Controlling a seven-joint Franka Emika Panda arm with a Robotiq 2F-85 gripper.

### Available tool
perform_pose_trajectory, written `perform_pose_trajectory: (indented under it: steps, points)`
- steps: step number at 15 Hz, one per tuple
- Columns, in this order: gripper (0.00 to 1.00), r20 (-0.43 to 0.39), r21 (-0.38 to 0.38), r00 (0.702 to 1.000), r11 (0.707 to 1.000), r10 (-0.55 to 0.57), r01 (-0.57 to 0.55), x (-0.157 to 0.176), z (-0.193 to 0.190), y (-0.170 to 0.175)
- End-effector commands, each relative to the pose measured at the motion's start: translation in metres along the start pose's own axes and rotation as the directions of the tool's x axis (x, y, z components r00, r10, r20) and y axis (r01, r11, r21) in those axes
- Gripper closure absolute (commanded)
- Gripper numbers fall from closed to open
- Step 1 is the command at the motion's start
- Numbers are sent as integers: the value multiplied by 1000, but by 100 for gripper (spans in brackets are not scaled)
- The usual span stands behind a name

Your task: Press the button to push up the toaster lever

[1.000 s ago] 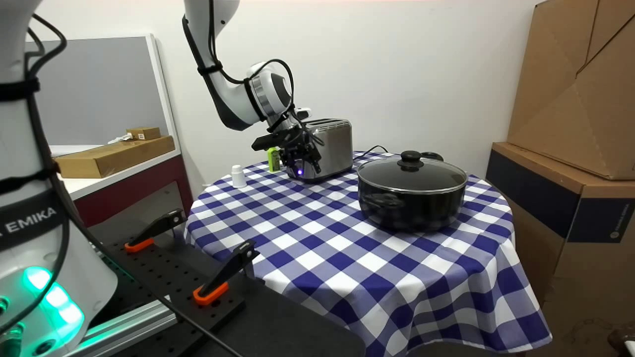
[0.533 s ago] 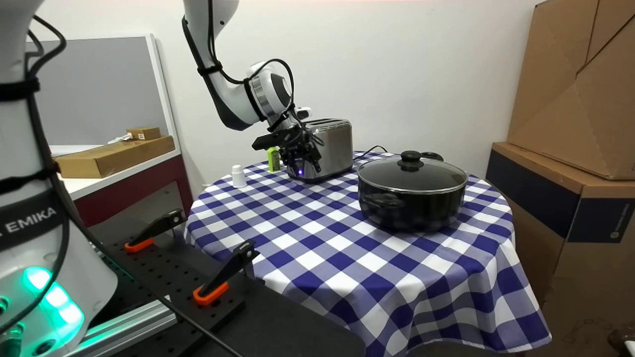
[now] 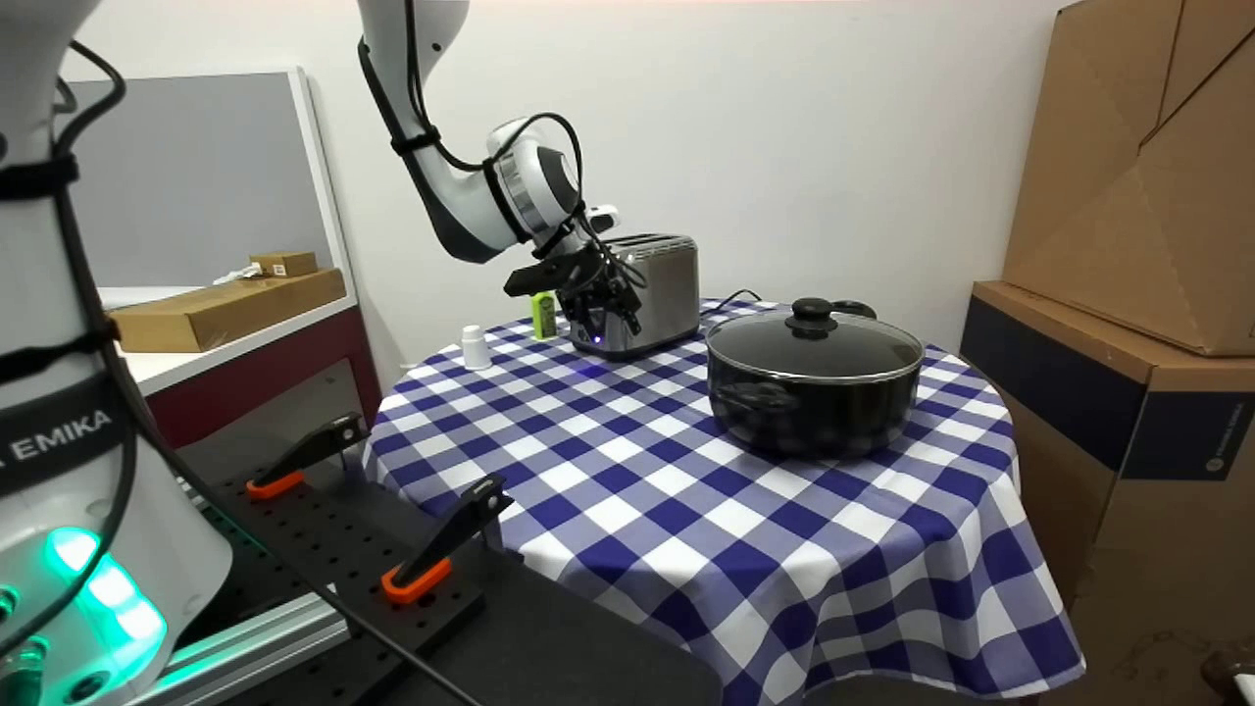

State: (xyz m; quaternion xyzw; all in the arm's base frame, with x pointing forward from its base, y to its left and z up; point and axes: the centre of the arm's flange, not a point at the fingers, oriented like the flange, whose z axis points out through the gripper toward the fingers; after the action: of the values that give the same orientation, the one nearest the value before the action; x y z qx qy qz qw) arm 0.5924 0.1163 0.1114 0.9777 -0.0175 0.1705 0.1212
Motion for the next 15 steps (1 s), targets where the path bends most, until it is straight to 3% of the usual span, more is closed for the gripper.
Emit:
perform_pose_trajectory:
  steps: [1, 6, 11, 15]
  points:
    - [0, -64, 32, 997, 999, 35, -33, -5, -8, 3]
    - [0, -14, 83, 999, 996, 37, -36, -16, -8, 6]
    - [0, 153, 124, 988, 992, -13, -6, -28, -31, 13]
    - [0, 283, 92, 959, 995, -2, -25, -27, -83, 40]
